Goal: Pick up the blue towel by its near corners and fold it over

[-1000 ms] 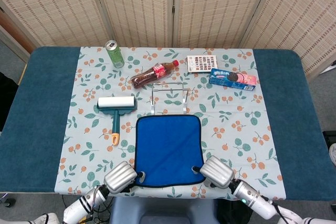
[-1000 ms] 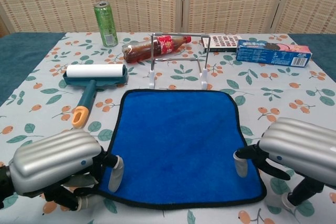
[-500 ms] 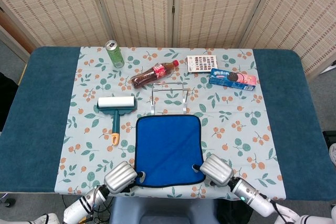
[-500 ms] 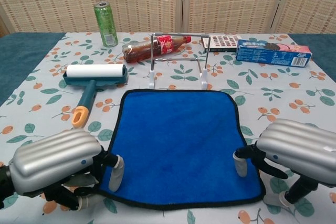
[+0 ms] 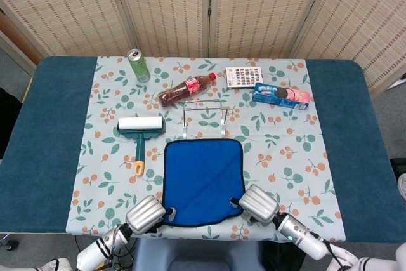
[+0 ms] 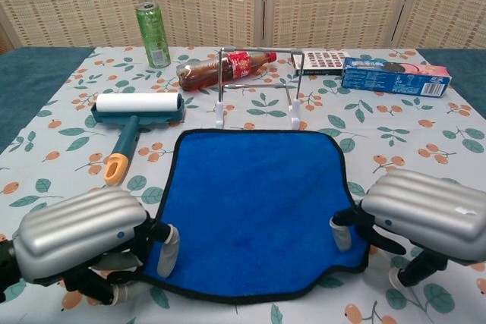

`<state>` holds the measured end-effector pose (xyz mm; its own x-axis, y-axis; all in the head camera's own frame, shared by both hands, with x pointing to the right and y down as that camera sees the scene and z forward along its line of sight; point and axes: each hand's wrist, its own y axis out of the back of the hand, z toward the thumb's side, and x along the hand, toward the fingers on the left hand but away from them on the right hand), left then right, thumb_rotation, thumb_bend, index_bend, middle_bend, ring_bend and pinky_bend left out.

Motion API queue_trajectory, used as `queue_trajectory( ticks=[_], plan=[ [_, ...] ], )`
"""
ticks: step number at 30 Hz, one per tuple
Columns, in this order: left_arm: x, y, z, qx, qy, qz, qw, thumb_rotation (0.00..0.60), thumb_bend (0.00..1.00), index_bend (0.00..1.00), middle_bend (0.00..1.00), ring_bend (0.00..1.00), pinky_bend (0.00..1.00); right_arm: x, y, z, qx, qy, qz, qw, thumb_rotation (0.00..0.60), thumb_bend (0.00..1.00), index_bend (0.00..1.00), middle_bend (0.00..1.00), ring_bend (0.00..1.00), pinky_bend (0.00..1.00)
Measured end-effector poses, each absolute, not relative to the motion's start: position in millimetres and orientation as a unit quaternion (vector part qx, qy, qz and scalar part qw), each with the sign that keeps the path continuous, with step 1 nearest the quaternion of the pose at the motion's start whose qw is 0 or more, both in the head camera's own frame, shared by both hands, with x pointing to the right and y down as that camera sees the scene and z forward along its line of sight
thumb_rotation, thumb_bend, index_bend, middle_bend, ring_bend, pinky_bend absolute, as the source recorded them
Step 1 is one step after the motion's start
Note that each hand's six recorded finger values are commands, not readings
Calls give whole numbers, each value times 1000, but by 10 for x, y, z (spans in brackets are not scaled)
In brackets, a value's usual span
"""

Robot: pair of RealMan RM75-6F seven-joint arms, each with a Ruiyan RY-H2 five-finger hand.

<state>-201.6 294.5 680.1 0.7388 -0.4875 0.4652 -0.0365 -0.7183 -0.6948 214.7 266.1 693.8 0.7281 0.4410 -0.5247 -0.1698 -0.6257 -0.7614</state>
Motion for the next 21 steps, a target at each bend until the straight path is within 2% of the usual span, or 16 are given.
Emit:
queue_trajectory(
  ticks=[4,12,21],
  plan=[
    [-2023,2938,6808,-866,152,-329,343,600,441,580,1000,976,1000,2145,2652,6938,-828,-85,358,424,600,340,523,815,842,1000],
    [-2037,2885,6804,-868,164,-327,337,600,441,585,1000,976,1000,2123,2600,6905,-830,-103,353,419,600,397,665,841,849,1000],
    [-2006,2573,6699,-876,206,-312,305,600,441,587,1000,976,1000,2086,2407,6693,-830,-151,337,418,600,411,691,852,852,1000]
  ],
)
